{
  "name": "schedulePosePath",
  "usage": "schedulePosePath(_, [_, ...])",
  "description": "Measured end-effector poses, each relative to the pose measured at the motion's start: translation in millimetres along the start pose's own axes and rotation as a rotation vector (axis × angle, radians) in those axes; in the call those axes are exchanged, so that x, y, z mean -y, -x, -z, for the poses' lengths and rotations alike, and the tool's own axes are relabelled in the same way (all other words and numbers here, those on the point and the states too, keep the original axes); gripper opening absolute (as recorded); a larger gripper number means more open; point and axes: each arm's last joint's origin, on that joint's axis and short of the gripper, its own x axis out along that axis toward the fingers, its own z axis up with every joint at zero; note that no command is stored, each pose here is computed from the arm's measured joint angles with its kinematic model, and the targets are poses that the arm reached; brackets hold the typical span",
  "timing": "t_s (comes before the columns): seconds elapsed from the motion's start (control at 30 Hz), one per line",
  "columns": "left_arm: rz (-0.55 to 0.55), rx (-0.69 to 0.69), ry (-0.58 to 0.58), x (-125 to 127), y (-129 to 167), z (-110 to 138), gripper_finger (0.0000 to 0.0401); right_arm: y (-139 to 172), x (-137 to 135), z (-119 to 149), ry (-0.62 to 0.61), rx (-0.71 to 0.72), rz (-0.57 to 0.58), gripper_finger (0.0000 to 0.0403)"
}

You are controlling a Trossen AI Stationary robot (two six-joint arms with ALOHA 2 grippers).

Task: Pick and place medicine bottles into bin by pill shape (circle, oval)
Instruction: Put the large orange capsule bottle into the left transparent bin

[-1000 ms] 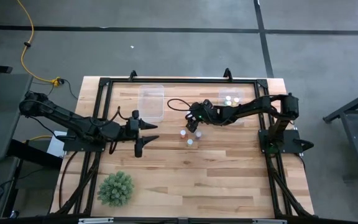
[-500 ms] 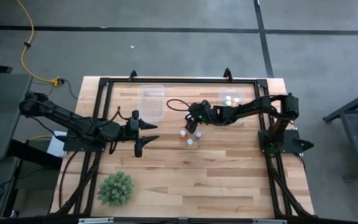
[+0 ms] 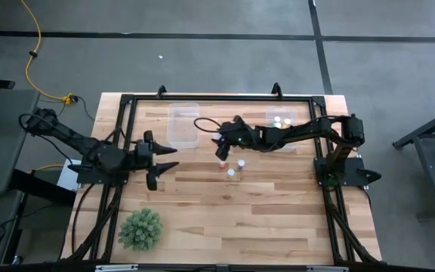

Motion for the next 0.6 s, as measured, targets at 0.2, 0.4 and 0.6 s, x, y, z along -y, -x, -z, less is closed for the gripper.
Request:
schedulePosePath(0.2, [-0.03, 0.009, -0.02, 6.7, 6.0, 2.1, 0.0196, -7.8, -7.0, -37.5, 0.055, 0.126, -0.011, 0.0184])
schedulePosePath(0.4, [-0.039, 0.013, -0.03, 7.6, 6.9, 2.0, 0.0196, -41.7, -7.3, -54.0, 0.065, 0.143, -0.072, 0.0184])
schedulePosePath(0.6, [-0.04, 0.01, -0.034, 8.3, 6.0, 2.7, 0.0196, -88.4, -6.7, -59.3, 0.072, 0.095, -0.052, 0.0184])
